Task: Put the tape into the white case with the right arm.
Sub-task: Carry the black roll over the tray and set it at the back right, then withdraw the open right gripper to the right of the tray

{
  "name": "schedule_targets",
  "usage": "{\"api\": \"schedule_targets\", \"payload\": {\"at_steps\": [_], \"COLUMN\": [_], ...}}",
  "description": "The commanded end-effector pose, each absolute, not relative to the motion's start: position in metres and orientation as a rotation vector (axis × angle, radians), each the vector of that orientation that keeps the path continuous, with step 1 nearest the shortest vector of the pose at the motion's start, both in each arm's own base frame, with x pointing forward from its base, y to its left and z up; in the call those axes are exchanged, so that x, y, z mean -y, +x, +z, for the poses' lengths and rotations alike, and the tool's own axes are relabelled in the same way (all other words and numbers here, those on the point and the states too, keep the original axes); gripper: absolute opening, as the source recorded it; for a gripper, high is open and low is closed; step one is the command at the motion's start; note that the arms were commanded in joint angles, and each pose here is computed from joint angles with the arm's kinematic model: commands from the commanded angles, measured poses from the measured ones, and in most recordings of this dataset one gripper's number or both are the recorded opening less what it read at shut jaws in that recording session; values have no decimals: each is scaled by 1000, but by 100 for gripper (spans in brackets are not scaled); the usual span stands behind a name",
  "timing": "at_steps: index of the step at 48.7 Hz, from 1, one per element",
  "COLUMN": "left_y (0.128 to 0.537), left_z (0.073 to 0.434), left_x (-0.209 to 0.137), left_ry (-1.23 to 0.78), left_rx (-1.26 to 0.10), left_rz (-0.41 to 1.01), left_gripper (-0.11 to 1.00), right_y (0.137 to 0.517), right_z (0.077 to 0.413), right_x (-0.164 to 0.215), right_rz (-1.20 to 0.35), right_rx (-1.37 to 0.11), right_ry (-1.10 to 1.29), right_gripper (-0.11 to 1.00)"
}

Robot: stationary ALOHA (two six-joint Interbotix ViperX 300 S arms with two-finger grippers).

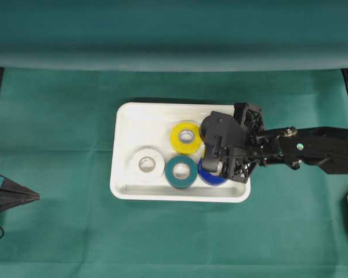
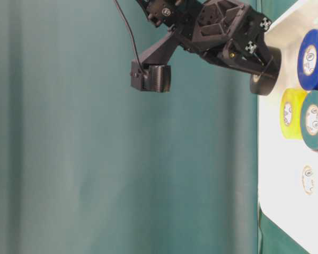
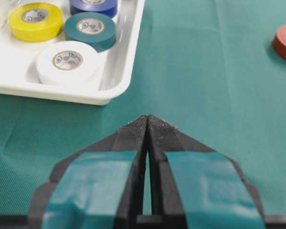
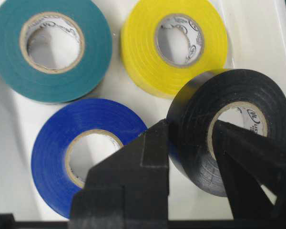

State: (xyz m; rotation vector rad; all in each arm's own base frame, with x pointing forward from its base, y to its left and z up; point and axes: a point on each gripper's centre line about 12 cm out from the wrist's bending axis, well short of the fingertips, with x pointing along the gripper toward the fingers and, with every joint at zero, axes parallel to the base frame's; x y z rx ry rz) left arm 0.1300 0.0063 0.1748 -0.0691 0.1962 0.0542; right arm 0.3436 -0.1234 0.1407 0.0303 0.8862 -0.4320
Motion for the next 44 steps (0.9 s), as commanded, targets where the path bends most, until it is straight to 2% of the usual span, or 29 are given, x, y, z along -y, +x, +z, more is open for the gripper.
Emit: {"api": "schedule_targets", "payload": {"at_steps": [1, 13, 15, 17, 26, 27, 31, 44], "left_y": [132, 131, 132, 132, 132, 132, 132, 132], "left_z": [181, 180, 181, 181, 181, 181, 181, 181], "left_x": [-7, -7, -7, -7, -7, -7, -7, -7], "left_ry": [-69, -69, -70, -69, -69, -69, -70, -69], "left_rx": [-179, -182, -179, -181, -181, -181, -181, -181], "left_rz": [56, 56, 56, 56, 56, 56, 56, 56], "left_gripper": [0, 0, 0, 0, 0, 0, 0, 0], "right_y": [347, 346, 345, 345, 343, 343, 340, 304], "right_z": [154, 153, 153, 153, 152, 151, 150, 146], "right_x": [125, 130, 131, 131, 132, 131, 130, 119], "right_rz": [-421, -430, -433, -434, -442, -442, -441, -442], "right_rx": [-832, -828, -830, -831, -840, -842, -848, -873], "right_ry": [30, 42, 44, 43, 43, 43, 44, 50], "right_gripper": [2, 2, 6, 13, 66, 70, 61, 61]}}
